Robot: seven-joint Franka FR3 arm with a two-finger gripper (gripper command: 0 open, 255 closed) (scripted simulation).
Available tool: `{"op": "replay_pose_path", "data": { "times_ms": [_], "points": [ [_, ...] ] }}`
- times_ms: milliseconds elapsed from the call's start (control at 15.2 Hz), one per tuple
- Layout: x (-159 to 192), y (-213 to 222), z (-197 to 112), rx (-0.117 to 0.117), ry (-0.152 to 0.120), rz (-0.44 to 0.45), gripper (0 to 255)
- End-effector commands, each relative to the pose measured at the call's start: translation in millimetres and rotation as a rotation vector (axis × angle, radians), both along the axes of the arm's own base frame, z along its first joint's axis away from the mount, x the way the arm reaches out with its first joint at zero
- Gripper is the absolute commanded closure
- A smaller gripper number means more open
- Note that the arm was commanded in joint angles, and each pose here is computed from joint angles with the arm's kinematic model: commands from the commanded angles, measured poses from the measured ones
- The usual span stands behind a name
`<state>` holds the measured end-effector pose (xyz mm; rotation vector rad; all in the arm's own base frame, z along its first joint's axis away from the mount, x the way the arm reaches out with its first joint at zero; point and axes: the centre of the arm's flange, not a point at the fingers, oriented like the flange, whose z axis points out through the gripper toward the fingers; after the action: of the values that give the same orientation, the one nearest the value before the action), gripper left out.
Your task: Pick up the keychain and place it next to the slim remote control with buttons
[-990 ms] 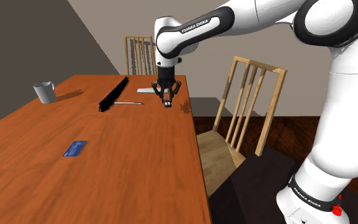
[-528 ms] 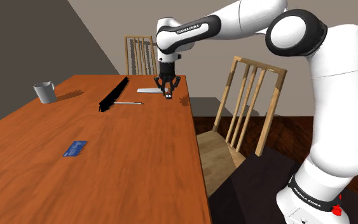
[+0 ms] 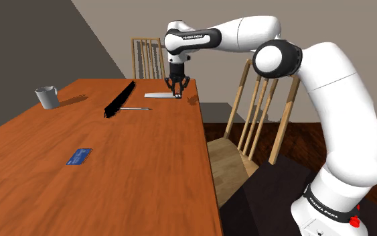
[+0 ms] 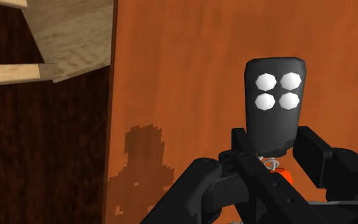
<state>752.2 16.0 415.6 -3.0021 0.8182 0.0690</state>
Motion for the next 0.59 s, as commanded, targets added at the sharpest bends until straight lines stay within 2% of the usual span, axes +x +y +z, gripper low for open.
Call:
{"op": "replay_pose_path", "data": {
  "times_ms": [0,528],
  "points": [
    [2.4,-1.8,-10.9,0.000,0.000,0.001,255],
    [2.4,-1.8,-53.1,0.000,0.000,0.001,255]
  ]
}}
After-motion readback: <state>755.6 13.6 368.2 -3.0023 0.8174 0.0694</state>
